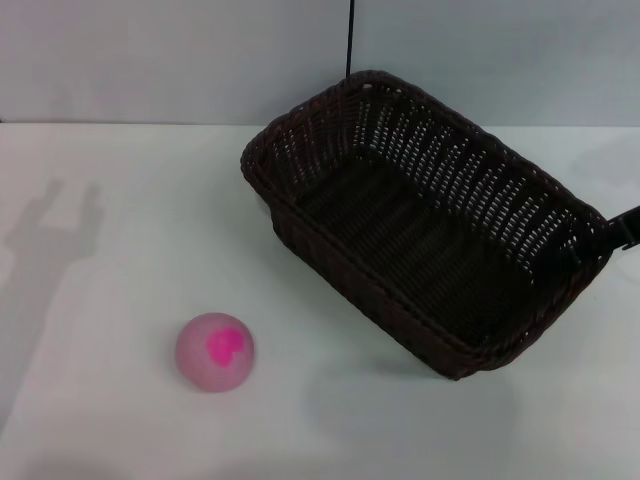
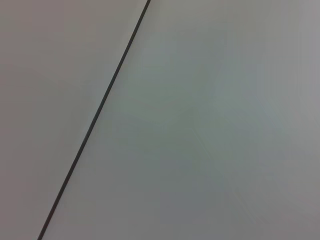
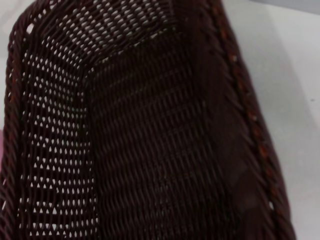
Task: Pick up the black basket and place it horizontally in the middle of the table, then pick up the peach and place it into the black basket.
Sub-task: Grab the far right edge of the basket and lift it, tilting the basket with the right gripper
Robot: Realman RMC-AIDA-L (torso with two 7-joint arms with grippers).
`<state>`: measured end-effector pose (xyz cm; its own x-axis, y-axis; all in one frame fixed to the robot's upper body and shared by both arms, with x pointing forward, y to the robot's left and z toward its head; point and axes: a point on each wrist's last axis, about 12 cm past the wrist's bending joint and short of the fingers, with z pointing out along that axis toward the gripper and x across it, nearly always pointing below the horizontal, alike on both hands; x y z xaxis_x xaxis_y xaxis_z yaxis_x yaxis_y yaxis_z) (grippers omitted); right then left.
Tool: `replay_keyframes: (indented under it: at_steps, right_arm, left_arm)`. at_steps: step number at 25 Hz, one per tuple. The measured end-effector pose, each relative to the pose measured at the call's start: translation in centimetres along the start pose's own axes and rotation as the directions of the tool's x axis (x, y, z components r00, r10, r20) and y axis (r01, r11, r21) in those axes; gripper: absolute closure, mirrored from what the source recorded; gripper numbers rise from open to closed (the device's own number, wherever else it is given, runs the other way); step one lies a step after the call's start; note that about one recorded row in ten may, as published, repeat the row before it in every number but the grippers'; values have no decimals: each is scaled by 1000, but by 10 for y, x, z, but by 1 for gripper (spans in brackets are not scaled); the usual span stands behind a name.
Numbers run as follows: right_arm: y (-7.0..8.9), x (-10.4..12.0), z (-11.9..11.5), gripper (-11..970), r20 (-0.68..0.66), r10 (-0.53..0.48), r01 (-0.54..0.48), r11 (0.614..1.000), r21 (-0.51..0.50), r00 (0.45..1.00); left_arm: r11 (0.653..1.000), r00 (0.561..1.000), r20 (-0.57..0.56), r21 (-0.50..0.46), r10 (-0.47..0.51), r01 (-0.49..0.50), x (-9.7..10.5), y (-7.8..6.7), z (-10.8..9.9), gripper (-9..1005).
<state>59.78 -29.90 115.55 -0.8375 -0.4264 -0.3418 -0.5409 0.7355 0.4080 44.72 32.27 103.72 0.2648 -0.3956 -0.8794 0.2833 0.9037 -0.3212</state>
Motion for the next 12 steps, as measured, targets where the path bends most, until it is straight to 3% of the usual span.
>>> replay_keyframes:
  at_steps: [5, 12]
  right_arm:
    - [3, 0, 6, 234, -15, -17, 17, 1000, -5, 1000]
    - [2, 0, 7, 447, -12, -28, 28, 1000, 3, 1000]
  left_arm:
    - [1000, 1000, -2, -1, -1, 1, 0, 0, 0, 504]
    - [1000, 1000, -4, -3, -12, 12, 2, -2, 0, 499]
